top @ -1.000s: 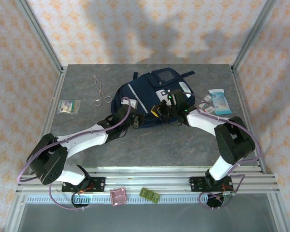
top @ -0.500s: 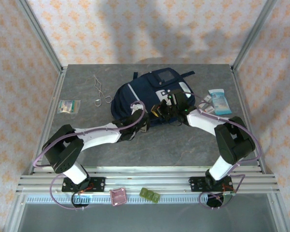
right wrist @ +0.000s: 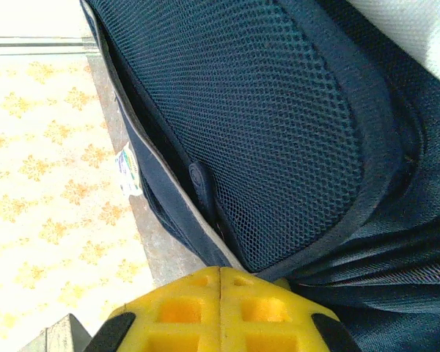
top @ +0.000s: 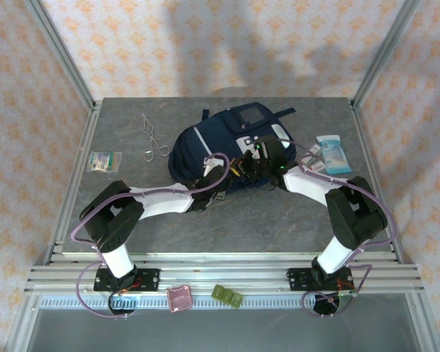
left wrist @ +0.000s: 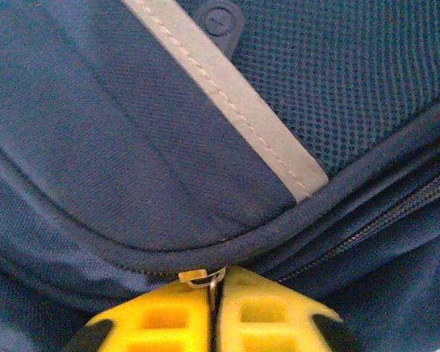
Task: Pack the student bag
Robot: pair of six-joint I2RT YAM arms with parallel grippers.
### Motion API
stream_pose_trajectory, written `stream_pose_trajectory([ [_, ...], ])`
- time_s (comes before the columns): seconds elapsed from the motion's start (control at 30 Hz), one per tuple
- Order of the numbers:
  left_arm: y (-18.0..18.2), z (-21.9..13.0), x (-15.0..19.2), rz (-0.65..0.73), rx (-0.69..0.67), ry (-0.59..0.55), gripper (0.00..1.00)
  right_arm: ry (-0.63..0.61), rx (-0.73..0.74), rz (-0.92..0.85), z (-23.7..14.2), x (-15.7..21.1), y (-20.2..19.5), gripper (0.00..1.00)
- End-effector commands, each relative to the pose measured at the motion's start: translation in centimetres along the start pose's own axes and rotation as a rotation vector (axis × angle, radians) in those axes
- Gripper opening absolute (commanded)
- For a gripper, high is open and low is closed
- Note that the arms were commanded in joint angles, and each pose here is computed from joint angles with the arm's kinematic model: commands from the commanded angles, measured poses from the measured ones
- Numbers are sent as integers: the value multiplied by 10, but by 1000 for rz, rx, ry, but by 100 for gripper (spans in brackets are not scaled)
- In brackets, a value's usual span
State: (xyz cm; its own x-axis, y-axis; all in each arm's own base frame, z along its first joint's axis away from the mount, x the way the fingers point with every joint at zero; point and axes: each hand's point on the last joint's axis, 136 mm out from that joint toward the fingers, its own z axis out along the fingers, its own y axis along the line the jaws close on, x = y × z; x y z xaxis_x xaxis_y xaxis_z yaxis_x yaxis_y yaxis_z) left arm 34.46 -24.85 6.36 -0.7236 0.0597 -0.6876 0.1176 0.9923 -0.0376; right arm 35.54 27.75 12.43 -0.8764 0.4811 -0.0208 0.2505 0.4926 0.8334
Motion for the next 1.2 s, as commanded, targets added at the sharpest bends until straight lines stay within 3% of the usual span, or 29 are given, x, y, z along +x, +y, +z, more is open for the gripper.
stream_pose_trajectory([
  [0.0,4,0,-2,7,-7,-16,0,-19,-23,-23,-4,-1,10,0],
  [0.17,2,-22,-14,26,59,-51,0,-25,12,-29,-10,2,2,1],
  [0.3,0,-41,-22,35,125,-65,0,-39,41,-22,-18,4,-6,33],
  [0.47,-11,-44,-20,50,188,-48,0,-30,10,-8,-18,5,2,41],
  [0.83,-33,-44,-18,65,259,-45,0,33,2,76,18,-5,11,38],
  [0.9,-33,-41,-16,70,255,-39,0,42,2,93,23,-5,9,30],
  [1.0,-26,-37,-15,58,215,-47,0,37,7,108,28,-9,6,3],
  [1.17,12,-28,-13,19,51,-45,0,-10,30,96,24,-19,0,0],
])
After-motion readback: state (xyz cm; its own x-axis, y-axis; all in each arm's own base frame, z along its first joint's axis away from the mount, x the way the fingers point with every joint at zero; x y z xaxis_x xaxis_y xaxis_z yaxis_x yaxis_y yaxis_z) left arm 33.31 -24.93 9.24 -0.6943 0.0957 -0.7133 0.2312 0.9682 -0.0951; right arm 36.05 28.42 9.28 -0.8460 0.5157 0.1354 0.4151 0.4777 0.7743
